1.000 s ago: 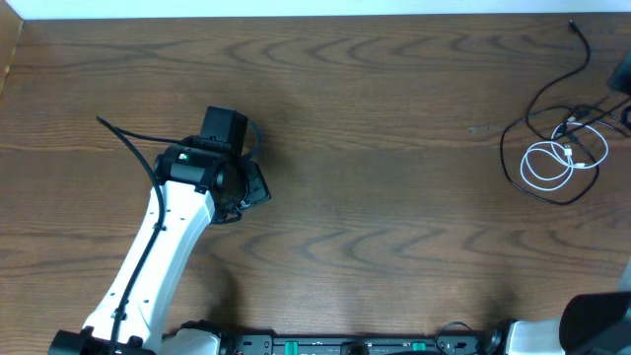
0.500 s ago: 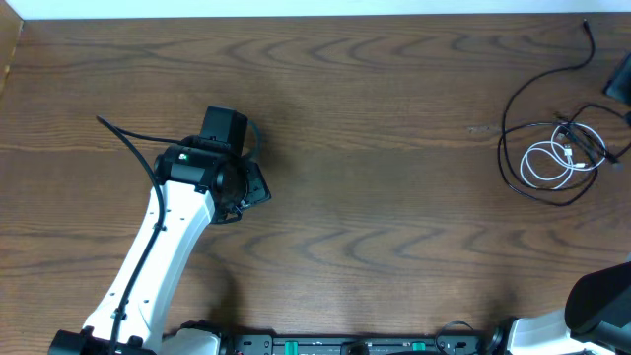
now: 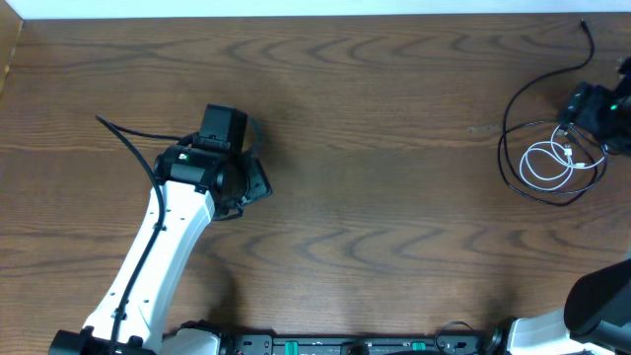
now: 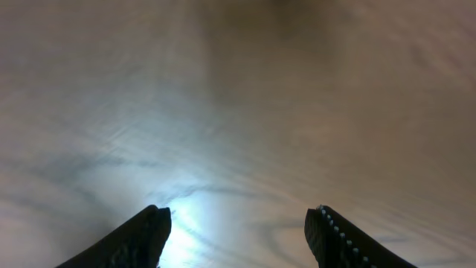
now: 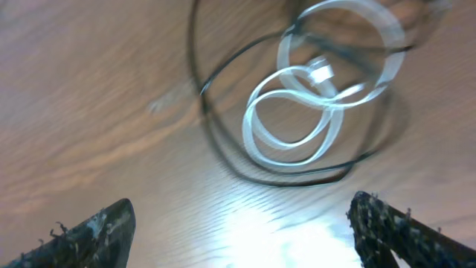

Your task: Untangle cables

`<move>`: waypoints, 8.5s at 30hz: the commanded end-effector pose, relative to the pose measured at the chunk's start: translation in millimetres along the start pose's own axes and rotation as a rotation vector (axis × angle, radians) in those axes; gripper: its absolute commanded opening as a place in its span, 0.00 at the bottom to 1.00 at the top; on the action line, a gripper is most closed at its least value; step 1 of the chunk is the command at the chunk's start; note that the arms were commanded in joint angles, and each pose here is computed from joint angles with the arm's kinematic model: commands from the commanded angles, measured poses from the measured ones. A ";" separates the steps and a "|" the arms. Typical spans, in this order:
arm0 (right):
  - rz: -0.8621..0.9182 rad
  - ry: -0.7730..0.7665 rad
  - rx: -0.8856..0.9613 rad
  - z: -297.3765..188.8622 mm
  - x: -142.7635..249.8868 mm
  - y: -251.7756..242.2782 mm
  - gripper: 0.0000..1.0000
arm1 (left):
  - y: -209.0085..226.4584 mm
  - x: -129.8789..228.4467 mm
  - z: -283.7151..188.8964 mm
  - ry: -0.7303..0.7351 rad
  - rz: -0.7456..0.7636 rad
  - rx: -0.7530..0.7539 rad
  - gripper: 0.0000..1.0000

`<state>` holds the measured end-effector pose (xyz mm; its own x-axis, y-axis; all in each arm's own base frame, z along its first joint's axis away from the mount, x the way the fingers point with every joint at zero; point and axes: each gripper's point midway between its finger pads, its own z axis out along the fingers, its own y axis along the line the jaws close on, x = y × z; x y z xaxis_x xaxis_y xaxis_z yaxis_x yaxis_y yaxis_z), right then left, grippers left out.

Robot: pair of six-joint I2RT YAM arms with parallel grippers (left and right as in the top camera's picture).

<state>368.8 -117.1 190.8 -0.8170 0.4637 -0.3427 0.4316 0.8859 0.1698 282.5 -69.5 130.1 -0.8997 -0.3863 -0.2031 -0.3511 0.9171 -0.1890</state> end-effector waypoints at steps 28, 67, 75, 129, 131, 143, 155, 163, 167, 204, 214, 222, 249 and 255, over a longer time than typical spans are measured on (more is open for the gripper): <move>-0.349 0.453 0.010 80.4 198.5 68.2 0.99 | 30.7 31.9 -11.7 0.032 0.184 -0.204 0.67; -0.427 -0.250 -0.215 -52.1 225.3 55.3 0.99 | 45.3 57.4 -99.8 -0.590 0.154 0.231 0.94; -0.422 -0.288 -0.202 -56.2 220.7 52.5 0.99 | 45.3 57.4 -99.8 -0.590 0.155 0.231 0.94; -0.466 -1.067 -0.325 -16.2 173.7 58.1 0.99 | 45.3 57.4 -99.8 -0.590 0.154 0.231 0.94; -0.466 -1.065 -0.326 -15.9 174.0 58.2 0.99 | 45.3 57.4 -99.8 -0.590 0.154 0.231 0.94; -0.423 -1.057 -0.351 -16.3 173.7 58.2 0.99 | 45.3 57.4 -99.8 -0.590 0.154 0.231 0.94; -0.423 -1.057 -0.351 -16.2 173.7 58.2 0.99 | 45.3 57.4 -99.8 -0.590 0.154 0.231 0.94; -0.423 -1.057 -0.351 -16.2 173.7 58.2 0.99 | 45.3 57.4 -99.8 -0.590 0.154 0.231 0.94; -0.423 -1.057 -0.351 -16.3 173.7 58.2 0.99 | 45.3 57.4 -99.8 -0.590 0.155 0.231 0.94; -0.423 -1.057 -0.351 -16.2 173.7 58.2 0.99 | 88.4 12.0 -110.5 -1.079 0.181 0.135 0.95; -0.423 -1.057 -0.351 -16.2 173.7 58.2 0.99 | 78.3 -9.0 -94.8 -1.336 0.181 0.244 0.94; -0.423 -1.057 -0.351 -16.2 173.7 58.2 0.99 | 71.7 -10.0 -79.6 -1.388 0.310 0.210 0.95; -0.423 -1.057 -0.351 -16.2 173.7 58.2 0.99 | 73.6 7.2 -24.0 -1.138 0.297 0.240 0.95; -0.423 -1.057 -0.351 -16.3 173.7 58.2 0.99 | 73.1 7.5 -23.9 -1.132 0.274 0.259 0.95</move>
<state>246.1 13.7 156.7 -0.0782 0.0366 -0.9963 -0.0540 0.9977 0.0409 245.4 -1.0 151.7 -0.1031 -0.1323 -0.9858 -0.0054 0.9912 -0.1324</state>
